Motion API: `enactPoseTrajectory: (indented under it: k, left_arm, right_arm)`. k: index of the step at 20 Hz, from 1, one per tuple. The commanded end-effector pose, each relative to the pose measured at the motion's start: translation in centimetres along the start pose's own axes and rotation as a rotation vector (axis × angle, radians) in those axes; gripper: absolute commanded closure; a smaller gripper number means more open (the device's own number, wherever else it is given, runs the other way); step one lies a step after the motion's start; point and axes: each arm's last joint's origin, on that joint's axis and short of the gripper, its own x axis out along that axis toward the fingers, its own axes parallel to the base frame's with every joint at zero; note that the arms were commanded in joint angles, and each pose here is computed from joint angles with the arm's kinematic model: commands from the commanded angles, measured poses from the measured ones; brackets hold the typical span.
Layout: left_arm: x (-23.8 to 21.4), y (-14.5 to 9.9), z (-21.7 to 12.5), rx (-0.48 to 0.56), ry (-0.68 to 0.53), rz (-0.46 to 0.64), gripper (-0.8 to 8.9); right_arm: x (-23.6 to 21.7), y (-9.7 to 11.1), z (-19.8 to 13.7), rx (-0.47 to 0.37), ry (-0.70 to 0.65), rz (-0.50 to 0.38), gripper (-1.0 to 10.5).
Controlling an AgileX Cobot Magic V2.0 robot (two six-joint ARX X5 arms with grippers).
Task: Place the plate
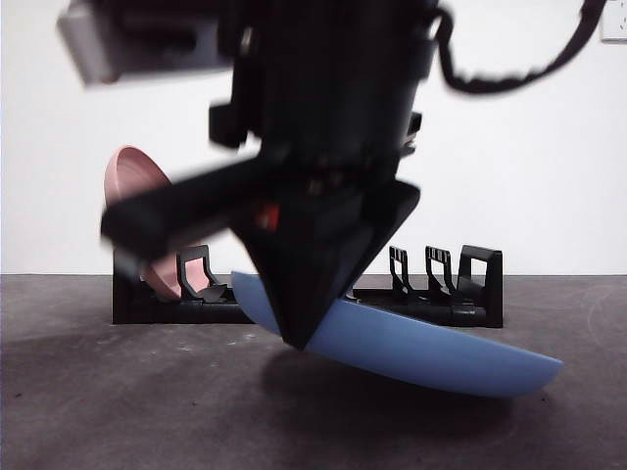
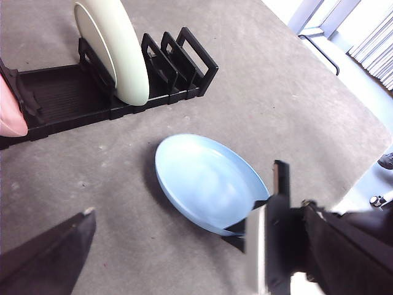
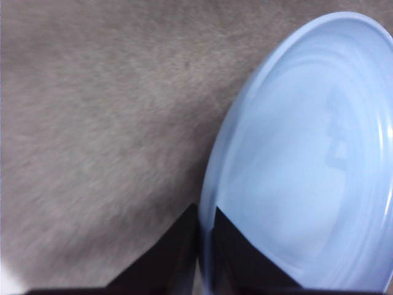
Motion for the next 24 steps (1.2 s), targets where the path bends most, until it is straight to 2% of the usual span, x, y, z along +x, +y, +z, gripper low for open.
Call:
enactPoseTrajectory:
  k: [1, 6, 11, 14, 18, 21, 24]
  left_arm:
    - [-0.2, -0.3, 0.6, 0.03, -0.024, -0.01, 2.21]
    - [-0.2, -0.2, 0.6, 0.03, -0.024, -0.01, 2.21]
    - [-0.2, -0.2, 0.6, 0.03, -0.023, -0.01, 2.21]
    - [-0.2, -0.2, 0.6, 0.03, -0.023, -0.01, 2.21]
    - [0.0, -0.1, 0.6, 0.027, -0.019, -0.009, 2.21]
    - [0.5, 0.2, 0.8, 0.015, -0.001, 0.024, 2.21]
    - [1.5, 0.9, 1.0, -0.014, 0.04, 0.065, 2.21]
  right_arm:
    - [0.5, 1.3, 0.3, -0.02, -0.017, 0.001, 9.4]
    - [0.8, 1.8, 0.5, -0.027, -0.036, 0.049, 9.3]
    - [0.7, 1.8, 0.5, -0.018, -0.021, 0.074, 7.4]
    - [-0.4, 1.1, 1.1, 0.018, -0.017, 0.152, 6.8]
    - [-3.7, -1.9, 2.5, 0.1, -0.074, 0.28, 5.8]
    - [-6.3, -5.6, 3.0, 0.206, -0.179, 0.431, 5.7]
    - [-8.4, -10.6, 2.5, 0.31, -0.284, 0.536, 5.7]
